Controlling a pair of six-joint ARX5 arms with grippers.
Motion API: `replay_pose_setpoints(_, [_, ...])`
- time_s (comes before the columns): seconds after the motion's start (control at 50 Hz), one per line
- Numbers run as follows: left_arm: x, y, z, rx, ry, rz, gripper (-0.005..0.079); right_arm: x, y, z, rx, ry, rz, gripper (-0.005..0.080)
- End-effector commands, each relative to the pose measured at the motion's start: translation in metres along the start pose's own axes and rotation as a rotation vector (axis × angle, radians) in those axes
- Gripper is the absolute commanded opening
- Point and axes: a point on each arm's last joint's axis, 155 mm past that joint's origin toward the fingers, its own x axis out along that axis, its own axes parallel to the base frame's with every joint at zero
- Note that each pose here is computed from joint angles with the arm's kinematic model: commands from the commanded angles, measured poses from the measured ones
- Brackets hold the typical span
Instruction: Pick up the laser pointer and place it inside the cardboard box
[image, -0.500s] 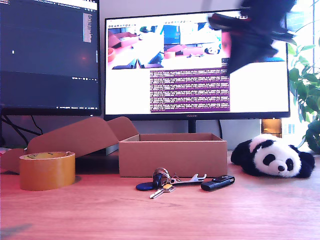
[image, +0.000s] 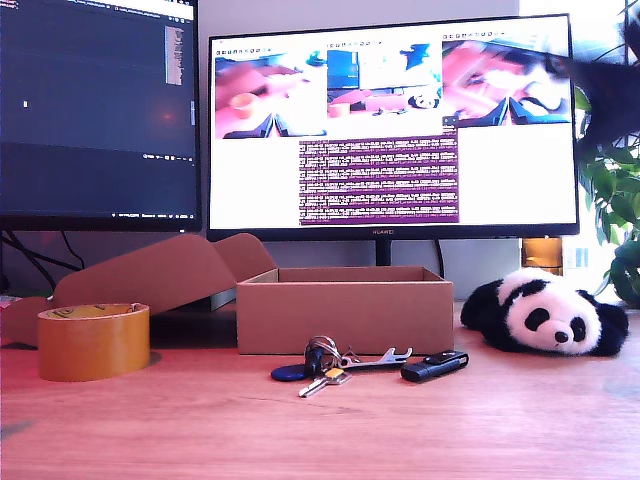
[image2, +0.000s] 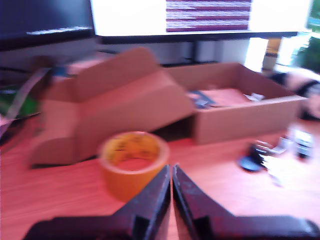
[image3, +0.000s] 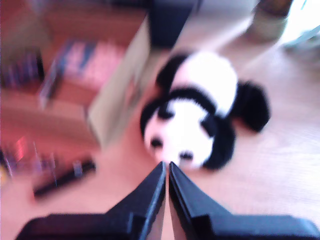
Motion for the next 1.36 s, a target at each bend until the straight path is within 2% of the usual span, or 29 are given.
replay_pose_setpoints(0.0, [0.005, 0.008, -0.017, -0.002, 0.033, 0.026, -0.0019, -0.002, -0.009, -0.003, 0.033, -0.033, -0.030, -0.0010])
replay_pose_setpoints(0.34, [0.003, 0.039, -0.017, -0.051, 0.029, 0.138, -0.0019, -0.018, -0.042, -0.037, 0.069, -0.129, -0.144, -0.0010])
replay_pose_setpoints(0.46, [0.003, 0.041, -0.018, -0.055, 0.030, 0.147, -0.0018, -0.023, -0.049, -0.042, 0.062, -0.161, -0.157, -0.0010])
replay_pose_setpoints(0.68, [0.002, 0.041, -0.028, -0.064, 0.070, 0.149, -0.0018, -0.028, -0.025, -0.040, 0.049, -0.185, -0.002, -0.0010])
replay_pose_setpoints(0.78, [0.002, 0.042, -0.035, -0.065, 0.101, 0.152, -0.0018, -0.031, -0.019, -0.038, 0.043, -0.197, 0.032, -0.0010])
replay_pose_setpoints(1.08, [0.001, 0.042, -0.038, -0.065, 0.112, 0.154, -0.0018, -0.033, -0.018, -0.041, -0.008, -0.189, 0.028, -0.0010])
replay_pose_setpoints(1.34, [0.001, 0.042, -0.038, -0.065, 0.112, 0.154, -0.0018, -0.030, -0.019, -0.059, 0.000, -0.117, 0.028, -0.0010])
